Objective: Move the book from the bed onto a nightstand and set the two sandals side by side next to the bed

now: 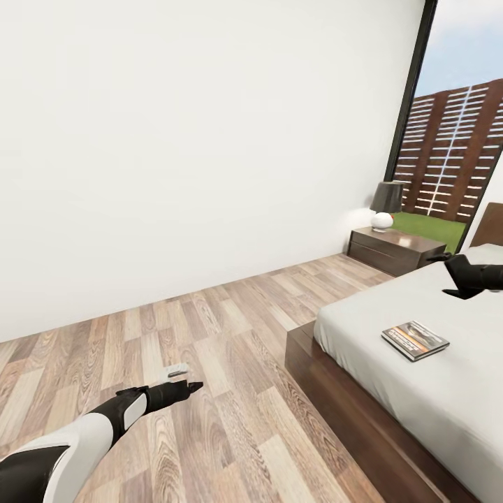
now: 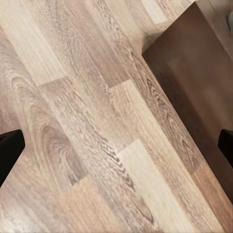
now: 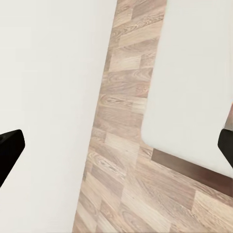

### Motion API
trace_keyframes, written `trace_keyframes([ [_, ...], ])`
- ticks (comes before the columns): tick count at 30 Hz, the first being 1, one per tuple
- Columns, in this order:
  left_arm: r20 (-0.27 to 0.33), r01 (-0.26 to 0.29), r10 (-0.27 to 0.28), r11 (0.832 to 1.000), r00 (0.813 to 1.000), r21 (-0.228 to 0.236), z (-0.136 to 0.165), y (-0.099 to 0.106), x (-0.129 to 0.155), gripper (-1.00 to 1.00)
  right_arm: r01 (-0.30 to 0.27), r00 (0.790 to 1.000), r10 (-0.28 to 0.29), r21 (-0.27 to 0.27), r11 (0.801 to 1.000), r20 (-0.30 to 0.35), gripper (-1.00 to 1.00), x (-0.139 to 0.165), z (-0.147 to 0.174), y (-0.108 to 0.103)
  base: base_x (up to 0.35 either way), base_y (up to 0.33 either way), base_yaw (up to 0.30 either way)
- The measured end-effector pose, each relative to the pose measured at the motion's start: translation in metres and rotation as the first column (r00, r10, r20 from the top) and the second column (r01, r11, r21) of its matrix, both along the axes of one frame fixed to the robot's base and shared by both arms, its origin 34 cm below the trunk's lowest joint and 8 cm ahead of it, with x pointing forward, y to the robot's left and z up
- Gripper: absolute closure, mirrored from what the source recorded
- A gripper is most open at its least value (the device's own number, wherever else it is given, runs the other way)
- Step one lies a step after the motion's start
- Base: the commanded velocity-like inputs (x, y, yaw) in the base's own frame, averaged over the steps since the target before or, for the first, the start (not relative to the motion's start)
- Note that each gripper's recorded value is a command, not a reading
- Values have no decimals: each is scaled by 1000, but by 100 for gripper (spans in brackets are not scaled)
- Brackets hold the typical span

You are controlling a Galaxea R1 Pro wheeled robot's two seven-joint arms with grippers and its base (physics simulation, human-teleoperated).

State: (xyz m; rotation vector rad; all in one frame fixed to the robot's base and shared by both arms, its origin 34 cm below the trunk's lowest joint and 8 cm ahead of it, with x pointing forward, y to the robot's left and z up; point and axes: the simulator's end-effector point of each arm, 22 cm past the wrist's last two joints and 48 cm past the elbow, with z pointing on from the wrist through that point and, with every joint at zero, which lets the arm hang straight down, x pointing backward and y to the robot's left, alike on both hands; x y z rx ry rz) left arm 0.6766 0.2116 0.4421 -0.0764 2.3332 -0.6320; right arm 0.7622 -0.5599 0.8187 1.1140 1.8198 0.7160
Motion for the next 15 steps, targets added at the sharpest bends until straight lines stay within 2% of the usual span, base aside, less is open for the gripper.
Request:
trace_keyframes([
  [10, 1, 3, -3, 1000, 1000, 1, 0, -3, 0, -100, -15, 1000, 15, 22, 1000, -17, -100, 1, -12, 7, 0, 0, -7],
  [15, 1, 4, -4, 1000, 1000, 1, 0, -3, 0, -100, -20, 1000, 21, 30, 999, -19, -100, 1, -15, 9, 0, 0, -134],
])
